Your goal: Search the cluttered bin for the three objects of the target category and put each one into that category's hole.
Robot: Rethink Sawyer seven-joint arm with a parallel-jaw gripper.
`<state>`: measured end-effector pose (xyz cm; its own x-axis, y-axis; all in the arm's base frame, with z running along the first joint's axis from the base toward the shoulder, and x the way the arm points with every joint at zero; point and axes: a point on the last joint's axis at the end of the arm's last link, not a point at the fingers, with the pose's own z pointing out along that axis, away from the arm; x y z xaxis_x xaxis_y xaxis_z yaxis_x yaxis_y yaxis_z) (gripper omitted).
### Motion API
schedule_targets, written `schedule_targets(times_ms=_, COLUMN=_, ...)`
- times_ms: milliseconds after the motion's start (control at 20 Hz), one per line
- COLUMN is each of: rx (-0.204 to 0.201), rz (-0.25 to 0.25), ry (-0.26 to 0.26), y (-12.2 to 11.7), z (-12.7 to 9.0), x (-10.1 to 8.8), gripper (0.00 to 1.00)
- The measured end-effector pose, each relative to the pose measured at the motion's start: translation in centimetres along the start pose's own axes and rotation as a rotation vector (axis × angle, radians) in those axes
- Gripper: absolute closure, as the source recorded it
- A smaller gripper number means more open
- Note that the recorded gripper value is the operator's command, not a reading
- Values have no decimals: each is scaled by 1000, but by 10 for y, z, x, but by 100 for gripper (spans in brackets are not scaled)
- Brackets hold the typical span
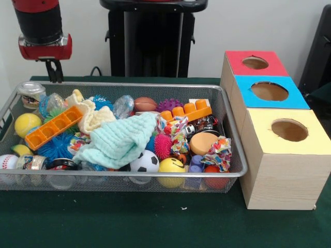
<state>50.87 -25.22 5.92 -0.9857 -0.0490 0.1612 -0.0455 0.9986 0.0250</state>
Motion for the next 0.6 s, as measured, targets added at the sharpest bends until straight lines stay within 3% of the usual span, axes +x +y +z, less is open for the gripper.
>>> schedule_targets(times_ms=150, rx=-26, rz=27, ry=17, y=2, z=-15, x=-2, gripper=100)
schedule_targets(times_ms=600, rx=-66, rz=48, ry=-18, y=2, z=-21, x=-10, gripper=100)
